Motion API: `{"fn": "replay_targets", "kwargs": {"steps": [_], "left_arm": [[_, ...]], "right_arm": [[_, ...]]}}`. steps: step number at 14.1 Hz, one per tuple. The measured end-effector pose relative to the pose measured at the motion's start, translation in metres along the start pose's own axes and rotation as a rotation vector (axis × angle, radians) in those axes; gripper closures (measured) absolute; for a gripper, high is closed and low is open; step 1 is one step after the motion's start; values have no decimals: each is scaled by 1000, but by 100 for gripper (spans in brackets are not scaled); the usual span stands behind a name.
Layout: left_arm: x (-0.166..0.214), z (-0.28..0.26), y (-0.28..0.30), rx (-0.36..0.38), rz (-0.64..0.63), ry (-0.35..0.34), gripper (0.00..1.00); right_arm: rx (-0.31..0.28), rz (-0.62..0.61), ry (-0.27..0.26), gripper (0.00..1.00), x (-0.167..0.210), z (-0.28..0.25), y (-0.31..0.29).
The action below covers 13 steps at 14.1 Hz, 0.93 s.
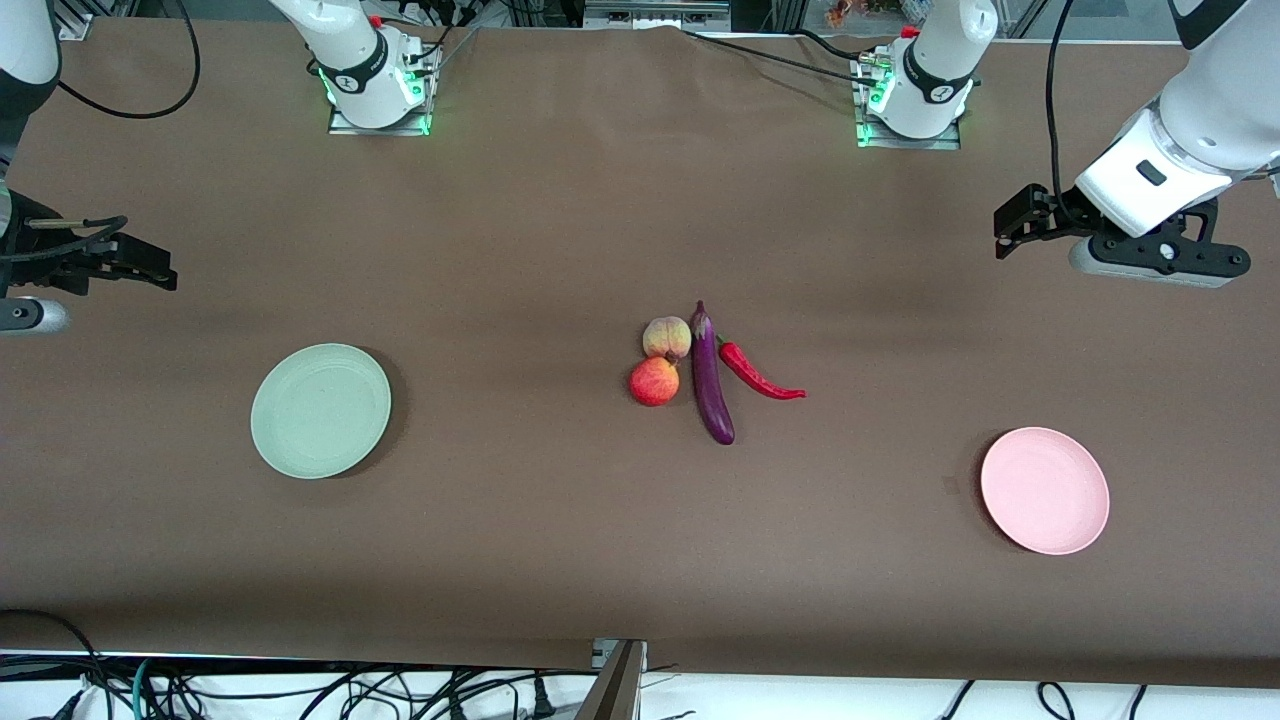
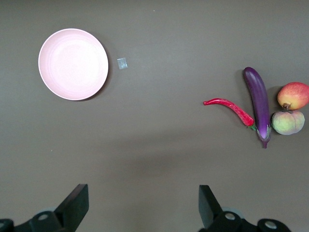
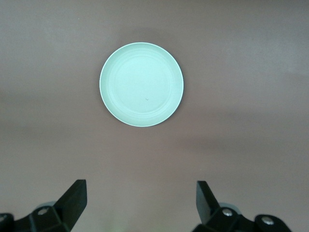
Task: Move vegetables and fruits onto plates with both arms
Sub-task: 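Move the left gripper over the red chili pepper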
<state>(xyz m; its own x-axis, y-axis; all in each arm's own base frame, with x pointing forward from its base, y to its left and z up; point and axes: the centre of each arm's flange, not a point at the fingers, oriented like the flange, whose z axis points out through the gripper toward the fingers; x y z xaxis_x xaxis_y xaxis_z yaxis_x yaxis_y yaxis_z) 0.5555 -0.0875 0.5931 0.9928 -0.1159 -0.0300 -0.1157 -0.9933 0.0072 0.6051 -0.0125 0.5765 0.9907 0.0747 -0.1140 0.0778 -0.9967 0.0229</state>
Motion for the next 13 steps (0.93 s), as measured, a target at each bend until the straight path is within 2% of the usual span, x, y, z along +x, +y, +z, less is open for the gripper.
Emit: {"fn": "replay_targets", "kwargs": {"steps": [6, 8, 13], "left_arm": [[3, -1, 2, -1, 4, 2, 0], [0, 0, 7, 0, 14, -18, 0], [11, 59, 20, 15, 41, -206, 0]], "right_arm": [[0, 0, 0, 0, 0, 0, 0], [0, 0, 0, 0, 0, 0, 0], [1, 0, 0, 0, 0, 0, 0]]}}
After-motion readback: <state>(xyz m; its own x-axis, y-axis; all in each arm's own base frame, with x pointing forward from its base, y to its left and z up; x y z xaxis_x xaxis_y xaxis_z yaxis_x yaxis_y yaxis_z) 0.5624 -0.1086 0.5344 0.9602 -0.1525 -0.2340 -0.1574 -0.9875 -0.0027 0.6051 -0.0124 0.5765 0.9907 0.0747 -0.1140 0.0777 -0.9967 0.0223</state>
